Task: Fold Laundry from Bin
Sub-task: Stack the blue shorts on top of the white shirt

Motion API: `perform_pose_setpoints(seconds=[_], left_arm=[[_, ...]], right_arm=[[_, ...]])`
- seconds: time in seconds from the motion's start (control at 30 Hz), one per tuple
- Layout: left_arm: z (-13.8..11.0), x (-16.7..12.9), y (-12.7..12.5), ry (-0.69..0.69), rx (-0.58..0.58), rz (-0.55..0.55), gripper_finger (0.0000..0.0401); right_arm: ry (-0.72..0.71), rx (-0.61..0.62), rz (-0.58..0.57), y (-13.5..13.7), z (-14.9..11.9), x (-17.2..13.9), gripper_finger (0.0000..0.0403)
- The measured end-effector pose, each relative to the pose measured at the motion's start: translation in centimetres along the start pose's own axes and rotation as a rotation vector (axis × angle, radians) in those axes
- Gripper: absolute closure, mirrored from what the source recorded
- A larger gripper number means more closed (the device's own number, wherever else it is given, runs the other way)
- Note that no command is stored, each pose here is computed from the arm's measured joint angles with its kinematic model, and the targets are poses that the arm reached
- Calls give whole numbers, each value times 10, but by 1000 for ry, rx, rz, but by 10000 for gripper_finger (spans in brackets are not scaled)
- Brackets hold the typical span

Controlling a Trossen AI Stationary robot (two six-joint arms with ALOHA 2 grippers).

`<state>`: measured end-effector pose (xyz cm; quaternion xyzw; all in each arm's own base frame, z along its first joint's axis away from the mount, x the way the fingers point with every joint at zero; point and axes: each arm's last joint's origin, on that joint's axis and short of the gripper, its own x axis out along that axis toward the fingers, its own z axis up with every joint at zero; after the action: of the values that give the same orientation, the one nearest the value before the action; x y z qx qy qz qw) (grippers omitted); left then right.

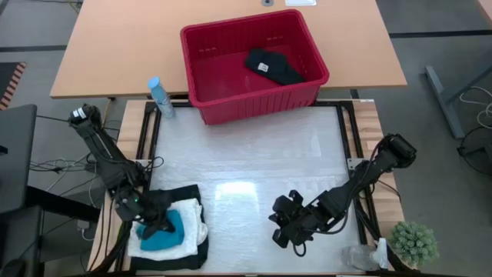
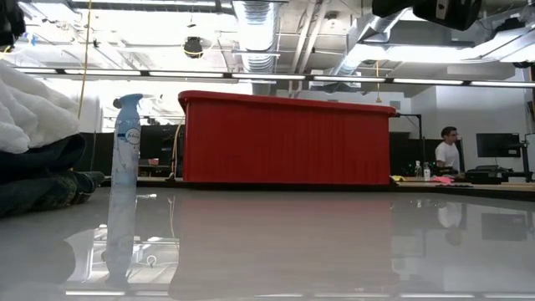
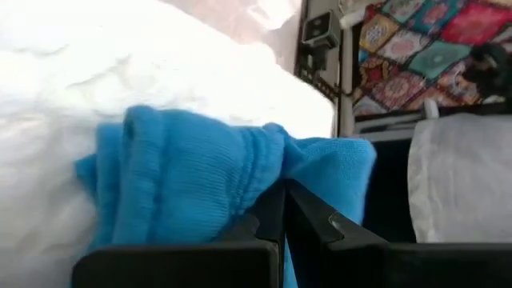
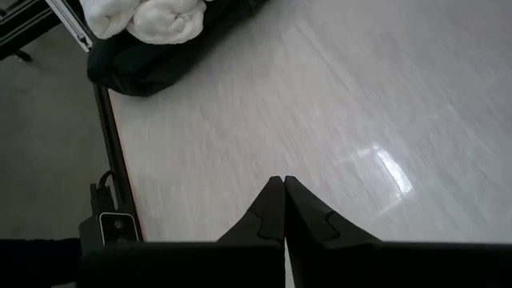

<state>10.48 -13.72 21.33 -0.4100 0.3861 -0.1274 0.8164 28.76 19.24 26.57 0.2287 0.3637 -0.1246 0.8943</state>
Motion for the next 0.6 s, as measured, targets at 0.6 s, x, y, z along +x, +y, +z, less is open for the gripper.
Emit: perform_pose_setpoints(seconds=[0.6], left_arm=[[0, -12, 8, -32, -110, -226, 401]], right_arm=[[-3, -62, -3, -1, 1, 0, 377]])
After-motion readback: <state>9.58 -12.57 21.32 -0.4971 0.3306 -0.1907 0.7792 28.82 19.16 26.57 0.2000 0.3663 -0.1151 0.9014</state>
